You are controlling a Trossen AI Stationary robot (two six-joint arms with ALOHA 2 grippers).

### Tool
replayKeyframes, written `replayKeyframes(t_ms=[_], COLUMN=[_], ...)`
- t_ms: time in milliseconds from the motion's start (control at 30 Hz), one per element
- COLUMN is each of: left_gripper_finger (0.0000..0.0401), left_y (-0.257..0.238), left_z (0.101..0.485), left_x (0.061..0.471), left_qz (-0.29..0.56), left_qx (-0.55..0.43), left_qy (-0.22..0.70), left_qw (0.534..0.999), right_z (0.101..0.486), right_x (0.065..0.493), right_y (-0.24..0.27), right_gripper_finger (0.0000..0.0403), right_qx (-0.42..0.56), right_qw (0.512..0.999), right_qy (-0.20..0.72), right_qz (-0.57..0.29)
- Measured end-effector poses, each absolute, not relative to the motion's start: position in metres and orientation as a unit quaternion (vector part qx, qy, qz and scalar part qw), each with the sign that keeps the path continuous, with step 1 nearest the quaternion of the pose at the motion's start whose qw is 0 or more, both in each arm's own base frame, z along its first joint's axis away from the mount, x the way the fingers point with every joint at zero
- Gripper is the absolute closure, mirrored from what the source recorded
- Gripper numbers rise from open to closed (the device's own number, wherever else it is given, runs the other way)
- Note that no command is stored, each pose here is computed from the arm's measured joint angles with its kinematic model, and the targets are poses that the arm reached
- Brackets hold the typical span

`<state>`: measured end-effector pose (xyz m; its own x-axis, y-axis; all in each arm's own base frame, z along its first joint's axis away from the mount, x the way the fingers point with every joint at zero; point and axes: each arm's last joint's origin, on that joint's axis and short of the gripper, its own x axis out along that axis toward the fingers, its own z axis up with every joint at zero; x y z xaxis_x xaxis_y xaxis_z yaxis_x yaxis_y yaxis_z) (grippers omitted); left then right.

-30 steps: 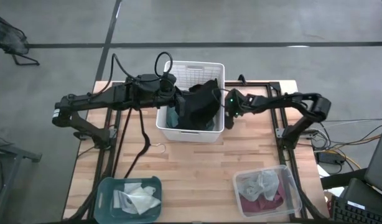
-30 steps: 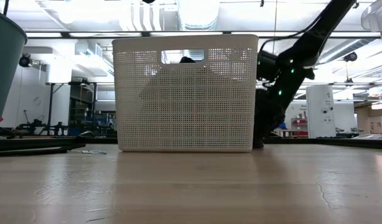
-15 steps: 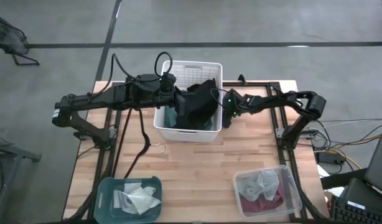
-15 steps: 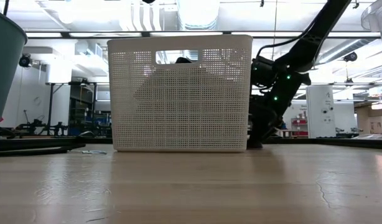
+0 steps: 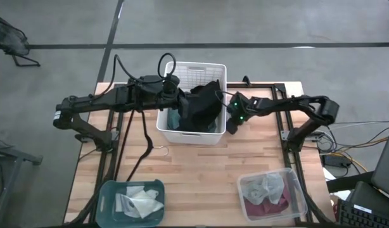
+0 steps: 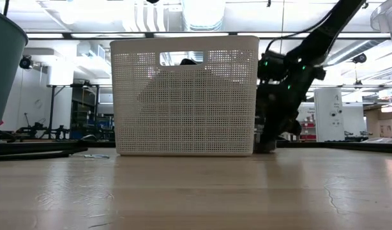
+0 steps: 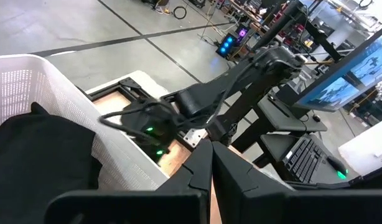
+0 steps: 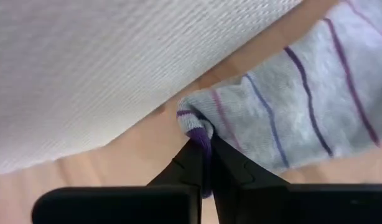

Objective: Pick & Place Cloths
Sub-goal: Put the gray sock into the dark blue bin

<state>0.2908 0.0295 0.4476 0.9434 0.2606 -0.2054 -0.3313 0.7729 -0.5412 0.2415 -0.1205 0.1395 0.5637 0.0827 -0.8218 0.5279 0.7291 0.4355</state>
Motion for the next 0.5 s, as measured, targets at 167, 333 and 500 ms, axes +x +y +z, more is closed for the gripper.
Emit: replayKeyframes(t_ms=[167, 333, 500], left_gripper_finger=[0.0389, 0.0389, 0.0389], left_y=[0.029, 0.027, 0.025], left_z=[0.447, 0.447, 0.446], left_x=[0.292, 0.292, 0.293], left_qz=[0.152, 0.122, 0.085], left_qx=[-0.281, -0.256, -0.229], left_qy=[0.065, 0.076, 0.088], left_qw=[0.945, 0.956, 0.966], right_z=[0.173, 0.219, 0.258], right_x=[0.229, 0.205, 0.178], right_y=[-0.102, -0.078, -0.056], right_gripper_finger=[0.0393, 0.0394, 0.0393], right_qx=[0.338, 0.335, 0.378], right_qw=[0.823, 0.847, 0.857], right_qy=[0.436, 0.389, 0.322], right_qz=[-0.132, -0.138, -0.137])
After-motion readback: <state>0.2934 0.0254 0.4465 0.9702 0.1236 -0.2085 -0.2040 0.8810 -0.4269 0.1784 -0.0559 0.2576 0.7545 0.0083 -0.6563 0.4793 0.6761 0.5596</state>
